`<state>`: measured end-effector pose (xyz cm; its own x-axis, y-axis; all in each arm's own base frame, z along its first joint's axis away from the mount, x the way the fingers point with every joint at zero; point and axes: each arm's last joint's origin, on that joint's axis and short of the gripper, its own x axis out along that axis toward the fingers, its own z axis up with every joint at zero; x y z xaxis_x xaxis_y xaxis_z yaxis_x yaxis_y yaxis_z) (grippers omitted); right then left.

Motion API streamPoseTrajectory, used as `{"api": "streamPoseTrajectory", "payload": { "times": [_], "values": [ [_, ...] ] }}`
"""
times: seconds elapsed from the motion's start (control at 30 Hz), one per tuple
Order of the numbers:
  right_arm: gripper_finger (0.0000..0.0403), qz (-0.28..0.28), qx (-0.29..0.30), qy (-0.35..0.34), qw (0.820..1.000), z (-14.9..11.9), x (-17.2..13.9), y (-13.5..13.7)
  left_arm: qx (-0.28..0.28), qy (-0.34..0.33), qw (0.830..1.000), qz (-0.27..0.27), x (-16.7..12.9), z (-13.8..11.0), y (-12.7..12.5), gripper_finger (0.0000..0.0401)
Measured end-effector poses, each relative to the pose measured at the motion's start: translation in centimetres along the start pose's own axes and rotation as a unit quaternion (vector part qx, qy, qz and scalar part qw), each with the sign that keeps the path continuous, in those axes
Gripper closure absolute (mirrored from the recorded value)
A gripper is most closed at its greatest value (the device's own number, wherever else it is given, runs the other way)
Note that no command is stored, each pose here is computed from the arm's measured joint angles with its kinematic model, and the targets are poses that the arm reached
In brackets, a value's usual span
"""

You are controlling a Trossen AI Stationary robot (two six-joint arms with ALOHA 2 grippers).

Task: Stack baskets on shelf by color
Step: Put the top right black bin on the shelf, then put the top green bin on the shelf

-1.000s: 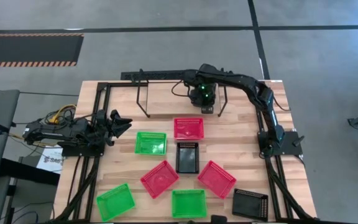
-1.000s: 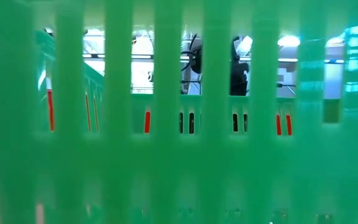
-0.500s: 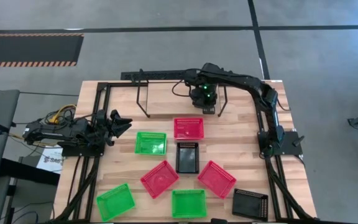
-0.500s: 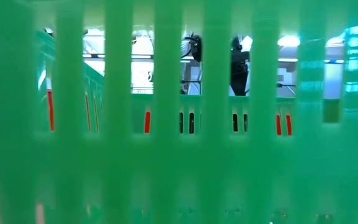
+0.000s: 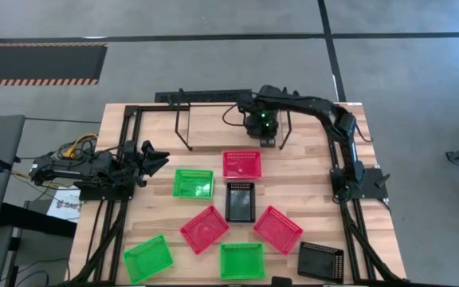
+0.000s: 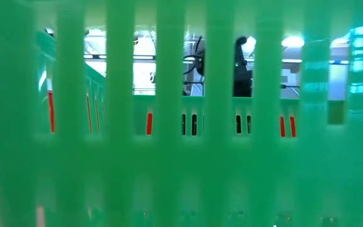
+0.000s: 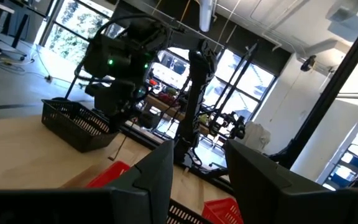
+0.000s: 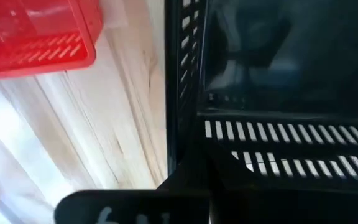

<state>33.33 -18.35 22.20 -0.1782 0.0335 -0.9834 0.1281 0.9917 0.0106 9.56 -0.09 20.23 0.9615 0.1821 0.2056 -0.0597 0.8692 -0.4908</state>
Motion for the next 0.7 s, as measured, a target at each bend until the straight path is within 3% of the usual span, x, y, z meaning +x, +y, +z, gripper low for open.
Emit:
{"api": "streamPoseTrajectory", "payload": {
  "times": [0.33,0.57,0.7],
  "values": [
    [0.0403,0.003,-0.019,0.015,1.000,-0.5,-0.4,1.3,0.000,0.000,1.000,0.000,0.0,0.0,0.0,0.0266],
    [0.0403,-0.034,0.002,-0.078,0.996,-2.4,-6.0,3.2,0.005,-0.015,0.999,0.035,0.0,0.1,0.2,0.0269],
    [0.0403,-0.050,0.025,-0.157,0.986,-5.2,-10.6,6.0,-0.006,0.006,0.999,0.047,0.0,-0.4,0.4,0.0306]
  ]
}}
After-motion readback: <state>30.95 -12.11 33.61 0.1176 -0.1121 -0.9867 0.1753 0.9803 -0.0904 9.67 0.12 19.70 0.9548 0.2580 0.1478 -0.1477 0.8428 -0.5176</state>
